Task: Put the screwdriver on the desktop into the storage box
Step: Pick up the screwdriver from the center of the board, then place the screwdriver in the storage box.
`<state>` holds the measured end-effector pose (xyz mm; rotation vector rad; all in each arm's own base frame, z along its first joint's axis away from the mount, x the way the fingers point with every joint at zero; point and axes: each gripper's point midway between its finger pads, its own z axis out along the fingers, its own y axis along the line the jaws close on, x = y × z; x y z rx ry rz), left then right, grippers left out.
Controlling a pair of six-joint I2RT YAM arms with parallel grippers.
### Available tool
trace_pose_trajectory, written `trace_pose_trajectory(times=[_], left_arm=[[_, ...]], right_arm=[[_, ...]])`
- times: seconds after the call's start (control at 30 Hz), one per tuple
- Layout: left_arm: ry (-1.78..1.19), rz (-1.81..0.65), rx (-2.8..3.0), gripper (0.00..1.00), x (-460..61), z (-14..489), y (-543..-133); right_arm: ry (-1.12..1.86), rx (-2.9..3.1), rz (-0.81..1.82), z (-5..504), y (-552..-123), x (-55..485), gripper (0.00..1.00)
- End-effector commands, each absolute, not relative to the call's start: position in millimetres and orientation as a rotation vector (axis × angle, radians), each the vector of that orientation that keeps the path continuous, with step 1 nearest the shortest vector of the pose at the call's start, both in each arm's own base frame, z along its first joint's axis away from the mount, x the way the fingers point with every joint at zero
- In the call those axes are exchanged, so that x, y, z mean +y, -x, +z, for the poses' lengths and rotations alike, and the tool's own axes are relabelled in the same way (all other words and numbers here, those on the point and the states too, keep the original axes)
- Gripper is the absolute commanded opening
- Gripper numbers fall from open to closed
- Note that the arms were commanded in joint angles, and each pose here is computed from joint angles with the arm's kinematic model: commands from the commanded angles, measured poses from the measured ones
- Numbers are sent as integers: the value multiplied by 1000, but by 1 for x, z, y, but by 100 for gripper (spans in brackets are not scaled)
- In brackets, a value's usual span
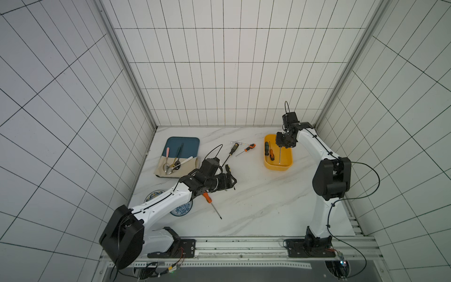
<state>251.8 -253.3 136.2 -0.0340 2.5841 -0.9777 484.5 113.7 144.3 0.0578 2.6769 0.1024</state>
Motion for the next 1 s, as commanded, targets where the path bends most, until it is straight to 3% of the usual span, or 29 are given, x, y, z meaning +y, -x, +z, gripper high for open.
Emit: trace_pose_trajectory(times=[0.0, 0.5, 0.97], left_arm=[[5, -987, 2551, 82, -254, 146, -252], [23, -946, 2555, 82, -243, 145, -247], [34, -922, 2562, 82, -237, 143, -244]], right_arm=[[-57, 2669, 98, 146, -498, 108, 12], [-55, 2758, 85, 90, -511, 108, 14], [-62, 2793, 106, 69, -516, 112, 17]])
